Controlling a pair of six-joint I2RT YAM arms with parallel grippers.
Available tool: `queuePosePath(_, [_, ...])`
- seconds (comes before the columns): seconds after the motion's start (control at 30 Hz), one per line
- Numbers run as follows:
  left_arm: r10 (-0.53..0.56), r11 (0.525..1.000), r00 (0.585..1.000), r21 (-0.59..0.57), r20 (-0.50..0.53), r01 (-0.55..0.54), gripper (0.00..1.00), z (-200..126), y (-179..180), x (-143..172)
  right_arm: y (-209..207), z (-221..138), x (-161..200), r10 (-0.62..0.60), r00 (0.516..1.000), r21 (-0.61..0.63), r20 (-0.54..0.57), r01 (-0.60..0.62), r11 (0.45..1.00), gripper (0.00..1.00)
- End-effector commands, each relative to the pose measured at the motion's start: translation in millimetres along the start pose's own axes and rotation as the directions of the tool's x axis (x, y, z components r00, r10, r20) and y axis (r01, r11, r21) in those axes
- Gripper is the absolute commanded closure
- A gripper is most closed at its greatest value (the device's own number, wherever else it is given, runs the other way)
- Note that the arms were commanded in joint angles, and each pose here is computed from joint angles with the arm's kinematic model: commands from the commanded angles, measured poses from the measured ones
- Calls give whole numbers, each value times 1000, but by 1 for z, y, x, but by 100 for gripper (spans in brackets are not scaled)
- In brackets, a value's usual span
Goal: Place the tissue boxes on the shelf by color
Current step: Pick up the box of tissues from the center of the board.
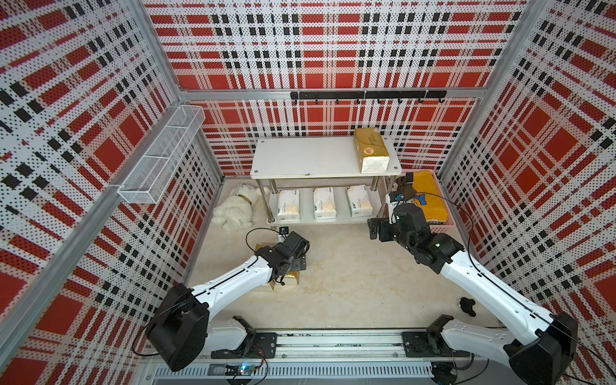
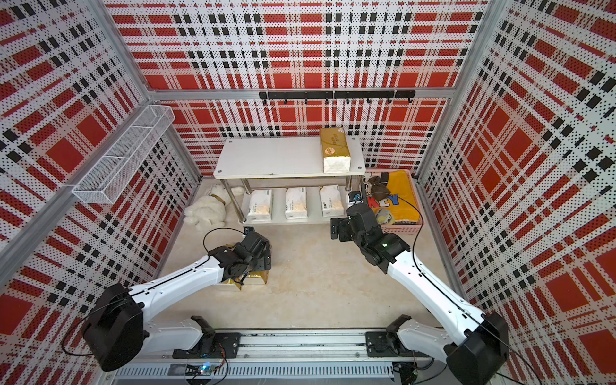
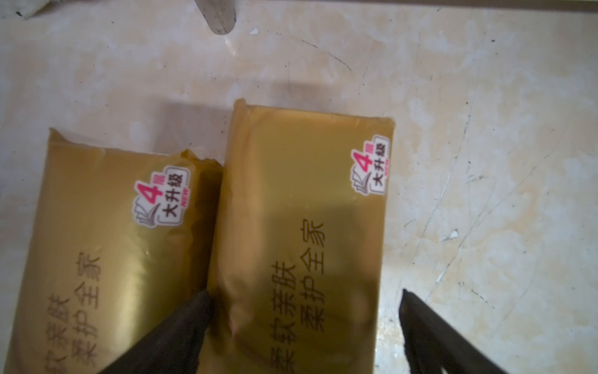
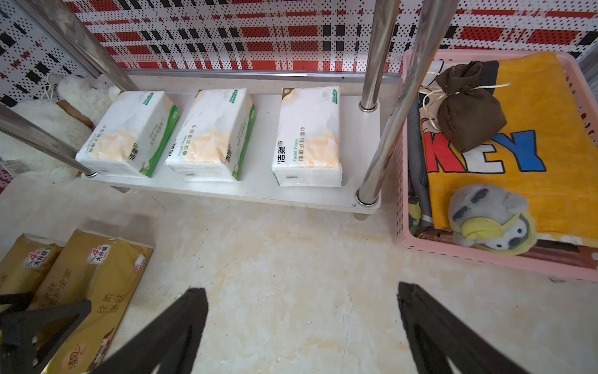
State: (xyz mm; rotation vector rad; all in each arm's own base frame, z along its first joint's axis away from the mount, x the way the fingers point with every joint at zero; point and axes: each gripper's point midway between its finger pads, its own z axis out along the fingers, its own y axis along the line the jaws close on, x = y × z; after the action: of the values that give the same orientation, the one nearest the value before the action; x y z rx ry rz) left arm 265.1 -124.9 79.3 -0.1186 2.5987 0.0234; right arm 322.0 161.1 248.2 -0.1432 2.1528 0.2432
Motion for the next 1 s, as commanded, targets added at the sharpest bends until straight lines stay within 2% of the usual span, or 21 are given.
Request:
queuePosePath(0.0, [35, 999, 998, 34, -53, -34, 6, 9, -7, 11, 8, -2, -8, 12, 1000, -24, 24, -12, 1000, 0])
queuePosePath(0.3, [89, 996, 994, 5, -67, -89, 9, 17, -17, 17, 7, -2, -6, 10, 1000, -23, 24, -9, 1000, 0])
queuePosePath(0.5, [84, 996, 995, 37, -56, -82, 8, 16, -33, 27, 10, 2, -4, 10, 1000, -33, 15, -9, 999, 0])
queuePosePath(0.67, [20, 999, 1000, 37, -14, -19, 5, 10, -32, 28, 13, 6, -2, 3, 1000, -43, 6, -3, 999, 0])
queuePosePath(0.7, [3, 999, 1000, 48, 1, -3, 0, 7, -33, 27, 14, 7, -2, 1, 1000, -45, 5, 0, 999, 0])
queuePosePath(0.97, [-97, 991, 991, 101, 88, 88, 1, -15, -37, 28, 23, 17, 2, -10, 1000, -63, -18, 9, 998, 0])
